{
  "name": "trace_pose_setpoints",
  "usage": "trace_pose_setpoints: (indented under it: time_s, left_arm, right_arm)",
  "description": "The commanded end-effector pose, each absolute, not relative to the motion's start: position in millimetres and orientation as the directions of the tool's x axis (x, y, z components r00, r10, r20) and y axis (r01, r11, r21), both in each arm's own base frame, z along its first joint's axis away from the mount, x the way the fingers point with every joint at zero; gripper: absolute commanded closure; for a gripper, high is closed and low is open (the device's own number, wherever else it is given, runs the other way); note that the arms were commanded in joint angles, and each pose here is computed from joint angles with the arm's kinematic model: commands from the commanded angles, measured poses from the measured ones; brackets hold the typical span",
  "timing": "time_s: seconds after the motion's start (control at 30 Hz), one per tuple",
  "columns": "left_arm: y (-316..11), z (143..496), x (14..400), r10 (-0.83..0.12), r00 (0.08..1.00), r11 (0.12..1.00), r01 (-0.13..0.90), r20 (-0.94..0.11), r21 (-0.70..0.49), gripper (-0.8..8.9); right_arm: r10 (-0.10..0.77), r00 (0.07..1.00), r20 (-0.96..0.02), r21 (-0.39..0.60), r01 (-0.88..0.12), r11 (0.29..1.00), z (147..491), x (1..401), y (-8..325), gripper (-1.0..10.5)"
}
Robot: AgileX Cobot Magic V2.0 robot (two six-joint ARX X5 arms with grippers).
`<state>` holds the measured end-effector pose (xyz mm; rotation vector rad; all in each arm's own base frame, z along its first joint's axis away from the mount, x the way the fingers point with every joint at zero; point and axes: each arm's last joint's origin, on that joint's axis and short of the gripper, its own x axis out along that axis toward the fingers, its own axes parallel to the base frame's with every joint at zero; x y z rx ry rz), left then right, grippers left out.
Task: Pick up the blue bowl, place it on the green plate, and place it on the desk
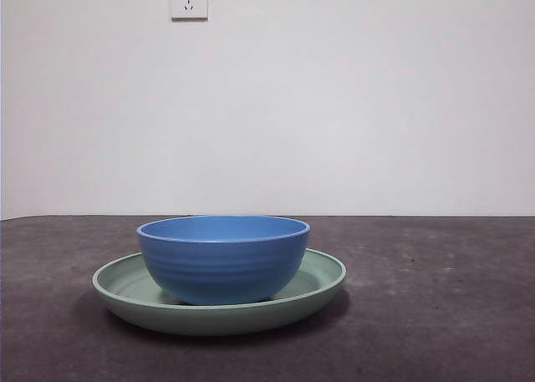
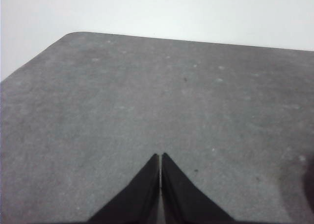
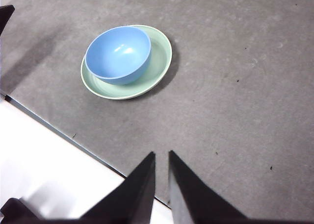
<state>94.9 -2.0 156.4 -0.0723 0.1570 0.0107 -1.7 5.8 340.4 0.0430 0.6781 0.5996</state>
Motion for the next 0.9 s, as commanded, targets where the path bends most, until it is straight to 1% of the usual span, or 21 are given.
trace_pose_setpoints:
  time_s: [0.03,0.77,0.9]
  left_arm:
    - [-2.0,149.0,95.6,0.004,0.984,0.996,-0.019,-0.180,-0.083,8.06]
    - [-2.0,149.2,95.6,0.004,0.984,0.996,-0.019,-0.179,-0.083,8.06]
    - [-2.0,149.2,95.6,0.004,0.984,0.996,-0.019,-0.178,-0.083,8.06]
  right_arm:
    - [0.544,0.628,-0.557,0.223,-0.517,0.826,344.9,-3.2,5.1,9.1]
    - [0.544,0.628,-0.557,0.223,-0.517,0.826,344.9,-3.2,5.1,9.1]
    - [0.532,0.652,-0.541,0.196,-0.517,0.833,341.6,-0.7,6.2,9.1]
